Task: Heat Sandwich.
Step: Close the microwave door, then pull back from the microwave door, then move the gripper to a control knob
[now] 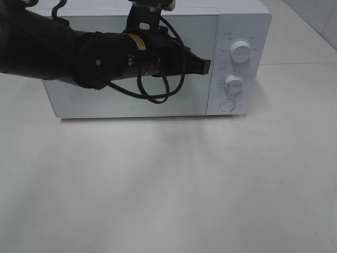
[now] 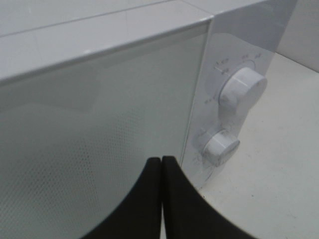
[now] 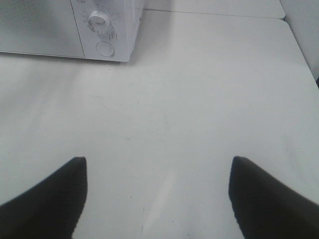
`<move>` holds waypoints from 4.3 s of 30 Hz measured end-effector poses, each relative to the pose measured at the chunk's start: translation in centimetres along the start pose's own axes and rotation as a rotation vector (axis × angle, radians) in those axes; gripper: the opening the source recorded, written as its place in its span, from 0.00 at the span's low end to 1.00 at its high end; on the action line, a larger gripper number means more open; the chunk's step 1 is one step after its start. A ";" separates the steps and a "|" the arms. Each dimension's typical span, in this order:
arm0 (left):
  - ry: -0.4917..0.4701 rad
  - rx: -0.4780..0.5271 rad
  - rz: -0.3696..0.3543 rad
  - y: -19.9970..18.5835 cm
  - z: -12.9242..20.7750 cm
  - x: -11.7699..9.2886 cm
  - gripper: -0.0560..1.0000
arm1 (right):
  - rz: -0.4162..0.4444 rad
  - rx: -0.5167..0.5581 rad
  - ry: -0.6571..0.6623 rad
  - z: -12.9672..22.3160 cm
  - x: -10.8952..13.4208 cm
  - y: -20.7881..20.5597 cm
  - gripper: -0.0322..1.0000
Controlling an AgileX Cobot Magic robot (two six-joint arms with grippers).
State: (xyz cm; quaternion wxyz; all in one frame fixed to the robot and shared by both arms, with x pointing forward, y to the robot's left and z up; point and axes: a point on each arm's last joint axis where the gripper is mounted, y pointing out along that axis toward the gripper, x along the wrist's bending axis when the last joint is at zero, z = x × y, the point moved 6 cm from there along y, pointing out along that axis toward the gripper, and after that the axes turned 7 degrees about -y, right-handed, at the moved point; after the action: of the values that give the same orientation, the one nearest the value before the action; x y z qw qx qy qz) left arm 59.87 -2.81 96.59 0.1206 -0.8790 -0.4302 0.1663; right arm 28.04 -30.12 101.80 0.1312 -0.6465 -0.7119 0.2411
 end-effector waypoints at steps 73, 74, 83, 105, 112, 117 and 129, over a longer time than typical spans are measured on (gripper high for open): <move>-0.364 0.405 -0.582 -37.2 4.8 11.6 0.99 | 0.000 0.000 0.000 0.0 0.0 0.0 0.77; -0.354 0.382 -0.583 -38.0 5.3 11.0 0.99 | 0.000 0.000 0.000 0.0 0.0 0.0 0.77; -0.328 0.301 -0.581 -39.7 8.4 9.4 0.99 | 0.000 0.000 0.000 0.0 0.0 0.0 0.77; -0.200 -0.012 -0.580 -43.5 8.9 6.6 0.99 | 0.000 0.000 0.007 0.0 0.0 0.0 0.77; -0.197 -0.020 -0.580 -43.6 8.9 6.5 0.99 | 0.000 0.000 0.007 0.0 0.0 0.0 0.77; -0.197 -0.020 -0.580 -43.6 8.9 6.5 0.99 | 0.000 0.000 0.007 0.0 0.0 0.0 0.77; -0.197 -0.020 -0.580 -43.6 8.9 6.5 0.99 | 0.000 0.000 0.007 0.0 0.0 0.0 0.77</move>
State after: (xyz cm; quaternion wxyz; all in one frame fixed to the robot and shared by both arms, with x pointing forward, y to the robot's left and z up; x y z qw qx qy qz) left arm 28.89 29.18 102.70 0.1121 -0.7005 -0.6743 0.2051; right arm 28.04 -30.12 101.80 0.1337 -0.6473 -0.7114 0.2388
